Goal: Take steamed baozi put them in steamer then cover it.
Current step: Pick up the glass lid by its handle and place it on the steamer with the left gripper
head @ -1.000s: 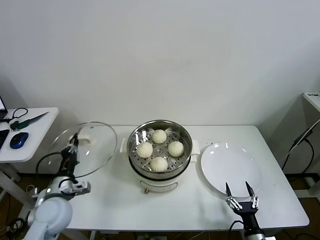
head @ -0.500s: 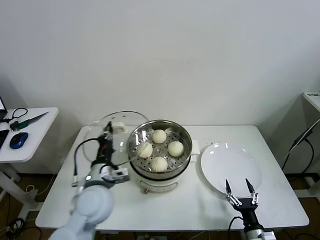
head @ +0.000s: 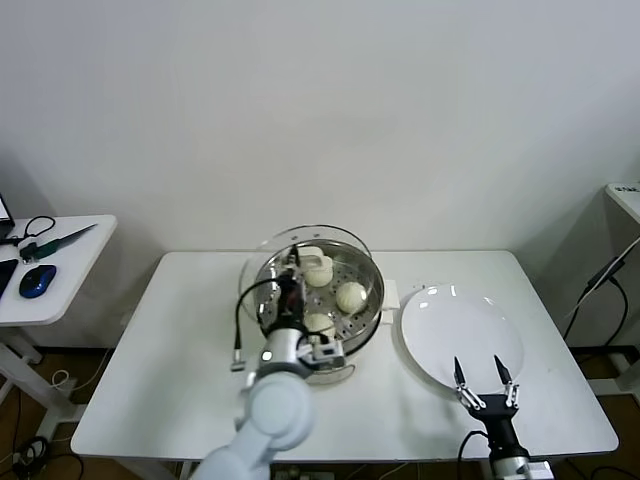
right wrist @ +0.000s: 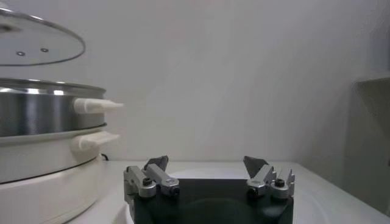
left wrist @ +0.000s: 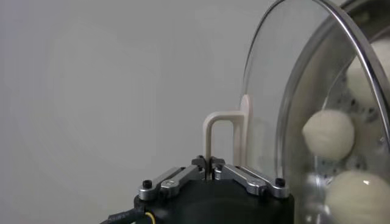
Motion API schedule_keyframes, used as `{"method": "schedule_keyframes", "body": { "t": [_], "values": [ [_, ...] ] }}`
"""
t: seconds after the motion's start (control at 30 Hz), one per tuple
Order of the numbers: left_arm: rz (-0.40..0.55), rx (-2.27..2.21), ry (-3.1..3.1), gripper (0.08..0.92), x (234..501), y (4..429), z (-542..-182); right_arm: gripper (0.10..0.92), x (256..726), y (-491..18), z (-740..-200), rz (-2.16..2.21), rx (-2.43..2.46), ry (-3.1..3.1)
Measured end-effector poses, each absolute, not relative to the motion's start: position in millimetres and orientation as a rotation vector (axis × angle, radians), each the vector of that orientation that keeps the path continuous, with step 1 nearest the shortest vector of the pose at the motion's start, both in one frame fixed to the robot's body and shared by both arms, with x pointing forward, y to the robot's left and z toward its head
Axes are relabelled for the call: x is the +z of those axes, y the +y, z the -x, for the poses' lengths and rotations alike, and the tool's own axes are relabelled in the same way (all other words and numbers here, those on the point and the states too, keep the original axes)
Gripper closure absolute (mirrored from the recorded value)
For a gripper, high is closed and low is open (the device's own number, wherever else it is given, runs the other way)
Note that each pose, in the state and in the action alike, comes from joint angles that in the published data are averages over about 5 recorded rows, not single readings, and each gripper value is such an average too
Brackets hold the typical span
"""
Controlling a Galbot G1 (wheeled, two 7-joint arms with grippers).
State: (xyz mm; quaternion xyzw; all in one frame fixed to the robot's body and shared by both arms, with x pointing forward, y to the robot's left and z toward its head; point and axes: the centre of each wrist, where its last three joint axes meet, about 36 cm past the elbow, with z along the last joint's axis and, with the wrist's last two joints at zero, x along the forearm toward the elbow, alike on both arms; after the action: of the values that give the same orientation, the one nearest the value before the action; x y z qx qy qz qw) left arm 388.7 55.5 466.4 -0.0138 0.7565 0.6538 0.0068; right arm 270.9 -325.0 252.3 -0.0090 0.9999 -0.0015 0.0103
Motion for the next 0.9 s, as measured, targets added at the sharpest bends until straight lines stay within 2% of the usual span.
{"method": "schedule_keyframes", "body": {
  "t": [0.2, 0.53, 0.9],
  "values": [
    [0.033, 2.083, 2.340, 0.870, 452, 33, -393, 0.200, 252, -326, -271, 0.014, -0.006, 3.114],
    [0.031, 2.149, 2.307, 0.870, 429, 17, -401, 0.200, 249, -324, -270, 0.000, 0.005, 3.110],
    [0.055, 2.195, 2.282, 0.870, 417, 19, -406, 0.200, 248, -322, -268, -0.010, 0.012, 3.107]
  ]
}}
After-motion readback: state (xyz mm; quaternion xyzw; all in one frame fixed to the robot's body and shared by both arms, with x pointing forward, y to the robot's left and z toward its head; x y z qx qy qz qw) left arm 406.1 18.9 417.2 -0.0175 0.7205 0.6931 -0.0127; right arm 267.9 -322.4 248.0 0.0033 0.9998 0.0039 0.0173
